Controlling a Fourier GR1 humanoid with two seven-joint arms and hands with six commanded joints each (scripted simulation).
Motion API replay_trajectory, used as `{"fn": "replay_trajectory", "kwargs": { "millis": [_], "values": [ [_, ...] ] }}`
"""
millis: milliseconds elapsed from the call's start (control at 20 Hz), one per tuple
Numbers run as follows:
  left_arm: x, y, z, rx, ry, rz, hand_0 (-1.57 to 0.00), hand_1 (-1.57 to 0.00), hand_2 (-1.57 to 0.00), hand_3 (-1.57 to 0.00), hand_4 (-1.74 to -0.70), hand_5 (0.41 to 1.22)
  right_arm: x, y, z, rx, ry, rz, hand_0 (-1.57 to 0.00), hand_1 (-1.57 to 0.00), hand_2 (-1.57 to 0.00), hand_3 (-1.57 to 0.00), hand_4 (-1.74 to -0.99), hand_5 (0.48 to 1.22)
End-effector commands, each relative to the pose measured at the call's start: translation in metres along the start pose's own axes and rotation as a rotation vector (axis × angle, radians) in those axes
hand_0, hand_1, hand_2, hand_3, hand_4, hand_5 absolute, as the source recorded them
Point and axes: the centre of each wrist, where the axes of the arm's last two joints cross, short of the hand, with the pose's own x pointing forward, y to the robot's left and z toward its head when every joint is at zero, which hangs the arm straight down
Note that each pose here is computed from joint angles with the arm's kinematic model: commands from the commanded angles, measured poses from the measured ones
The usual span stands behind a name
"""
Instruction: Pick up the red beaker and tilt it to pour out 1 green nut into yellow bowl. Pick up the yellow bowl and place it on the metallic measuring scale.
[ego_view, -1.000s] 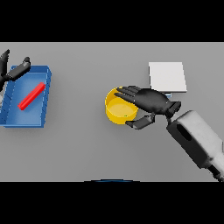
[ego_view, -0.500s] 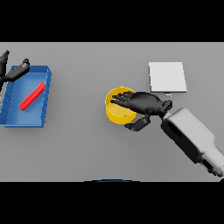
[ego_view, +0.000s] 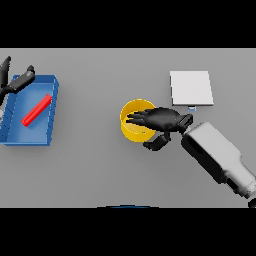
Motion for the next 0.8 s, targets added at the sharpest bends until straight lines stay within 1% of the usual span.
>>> {"fn": "replay_trajectory", "kwargs": {
  "millis": [0, 50, 150, 200, 250, 350, 400, 450, 500, 600, 650, 750],
  "values": [
    [0.0017, 0.0006, 0.0008, 0.002, 0.0, -0.002, 0.0, 0.0, 0.0, 0.0, -0.79, 0.729, 0.0009, 0.0005, 0.0005, -0.011, -0.007, 0.002, 0.0, 0.0, -0.02, -0.04, -1.289, 0.721],
    [0.0003, 0.0006, 0.0027, -0.002, -0.001, -0.004, 0.0, 0.0, 0.0, 0.0, -0.79, 0.73, 0.0016, 0.0027, 0.0011, -0.007, -0.012, -0.009, 0.0, 0.0, -0.03, -0.06, -1.293, 0.738],
    [0.0005, -0.0005, 0.0046, -0.001, 0.01, -0.007, 0.0, 0.0, 0.0, 0.0, -0.79, 0.732, 0.0037, 0.0011, -0.0069, -0.01, 0.016, -0.019, 0.0, -0.01, -0.08, -0.12, -1.333, 0.8],
    [0.0002, 0.0025, 0.0052, 0.0, 0.009, 0.002, 0.0, 0.0, 0.0, 0.0, -0.8, 0.73, 0.0041, 0.0018, -0.0051, -0.004, 0.013, -0.022, -0.07, -0.07, -0.14, -0.18, -1.365, 0.838],
    [0.0048, 0.0017, 0.0048, -0.007, 0.006, 0.003, 0.0, 0.0, 0.0, 0.0, -0.8, 0.73, 0.0063, 0.0015, -0.0055, -0.001, 0.007, -0.016, -0.17, -0.14, -0.2, -0.24, -1.396, 0.875],
    [0.0005, -0.0018, 0.0042, -0.006, 0.002, -0.003, 0.0, 0.0, 0.0, 0.0, -0.79, 0.729, 0.0051, 0.0059, -0.0051, 0.01, -0.006, -0.001, -0.47, -0.38, -0.38, -0.42, -1.479, 0.999],
    [0.0017, -0.0028, 0.0047, -0.007, 0.002, 0.002, 0.0, 0.0, 0.0, 0.0, -0.79, 0.731, 0.0068, 0.0038, -0.0061, 0.01, -0.002, 0.008, -0.63, -0.51, -0.48, -0.65, -1.473, 1.044],
    [-0.0006, -0.0027, 0.0044, -0.004, 0.012, -0.008, 0.0, 0.0, 0.0, 0.0, -0.79, 0.732, 0.0059, 0.0041, -0.0062, 0.011, -0.005, 0.007, -0.78, -0.65, -0.59, -0.83, -1.469, 1.079],
    [-0.0007, -0.0011, 0.0035, -0.002, 0.008, 0.0, 0.0, 0.0, 0.0, 0.0, -0.79, 0.733, 0.0061, 0.0028, -0.0059, 0.016, -0.008, -0.001, -0.94, -0.81, -0.79, -0.98, -1.521, 1.108],
    [0.0001, 0.0011, 0.0039, 0.004, -0.003, -0.002, 0.0, 0.0, 0.0, 0.0, -0.79, 0.736, 0.0075, 0.0047, -0.0018, 0.017, -0.015, -0.005, -1.17, -1.08, -1.07, -1.03, -1.594, 1.148],
    [-0.0039, 0.0, 0.0026, 0.001, -0.001, -0.001, 0.0, 0.0, 0.0, 0.0, -0.79, 0.735, 0.007, 0.0042, -0.0021, 0.017, -0.016, -0.004, -1.25, -1.18, -1.17, -1.05, -1.621, 1.163],
    [0.0006, -0.0001, 0.0008, 0.003, 0.004, -0.005, 0.0, 0.0, 0.0, 0.0, -0.79, 0.732, 0.0066, 0.0004, 0.0002, 0.02, -0.012, 0.006, -1.36, -1.32, -1.31, -1.11, -1.659, 1.184]
  ]
}}
